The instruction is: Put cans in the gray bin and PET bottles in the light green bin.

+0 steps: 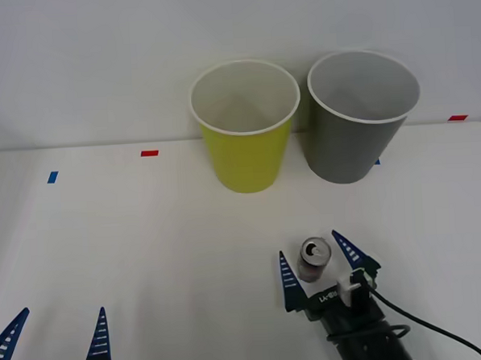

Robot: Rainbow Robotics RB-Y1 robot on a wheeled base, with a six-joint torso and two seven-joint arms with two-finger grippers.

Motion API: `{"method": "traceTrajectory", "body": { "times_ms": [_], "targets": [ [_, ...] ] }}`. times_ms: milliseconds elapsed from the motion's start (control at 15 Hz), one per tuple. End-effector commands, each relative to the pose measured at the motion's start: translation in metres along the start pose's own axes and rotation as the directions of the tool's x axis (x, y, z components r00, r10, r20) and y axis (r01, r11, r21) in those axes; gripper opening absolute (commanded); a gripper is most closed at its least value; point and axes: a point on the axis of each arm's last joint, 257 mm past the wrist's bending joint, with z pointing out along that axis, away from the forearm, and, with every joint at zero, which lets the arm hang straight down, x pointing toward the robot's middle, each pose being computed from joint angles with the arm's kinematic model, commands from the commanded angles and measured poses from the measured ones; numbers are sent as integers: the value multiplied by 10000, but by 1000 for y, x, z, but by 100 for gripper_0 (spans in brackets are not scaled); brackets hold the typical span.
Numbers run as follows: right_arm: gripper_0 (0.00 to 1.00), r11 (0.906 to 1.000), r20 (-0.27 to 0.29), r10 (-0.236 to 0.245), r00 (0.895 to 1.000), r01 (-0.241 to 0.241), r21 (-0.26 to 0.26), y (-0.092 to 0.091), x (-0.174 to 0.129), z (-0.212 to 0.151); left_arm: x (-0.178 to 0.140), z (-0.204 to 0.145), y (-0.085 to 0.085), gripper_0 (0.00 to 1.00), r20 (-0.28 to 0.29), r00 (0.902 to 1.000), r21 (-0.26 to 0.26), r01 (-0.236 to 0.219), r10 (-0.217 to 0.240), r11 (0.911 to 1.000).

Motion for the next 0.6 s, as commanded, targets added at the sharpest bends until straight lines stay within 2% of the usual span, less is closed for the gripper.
{"method": "traceTrajectory", "body": {
  "times_ms": [67,133,200,267,400,600],
  "targets": [
    [100,10000,-8,-16,10000,16,18,-2,0,0,0,0,0,100,0,10000,0,0,0,10000],
    [90,10000,10,6,10000,-6,27,-1,-1,1,0,0,0,100,0,10000,0,0,0,10000],
    [65,10000,14,50,10000,-50,55,-2,-1,0,0,0,0,100,0,10000,0,0,0,10000],
    [48,10000,43,46,10000,-46,53,-2,-1,1,0,0,0,100,0,10000,0,0,0,10000],
    [23,9999,143,31,9999,-33,122,-1,-4,0,0,0,0,100,0,10000,0,0,0,10000],
    [12,9995,255,-116,9996,108,303,-5,-6,-3,0,0,0,100,0,10000,0,0,0,10000]
  ]
}}
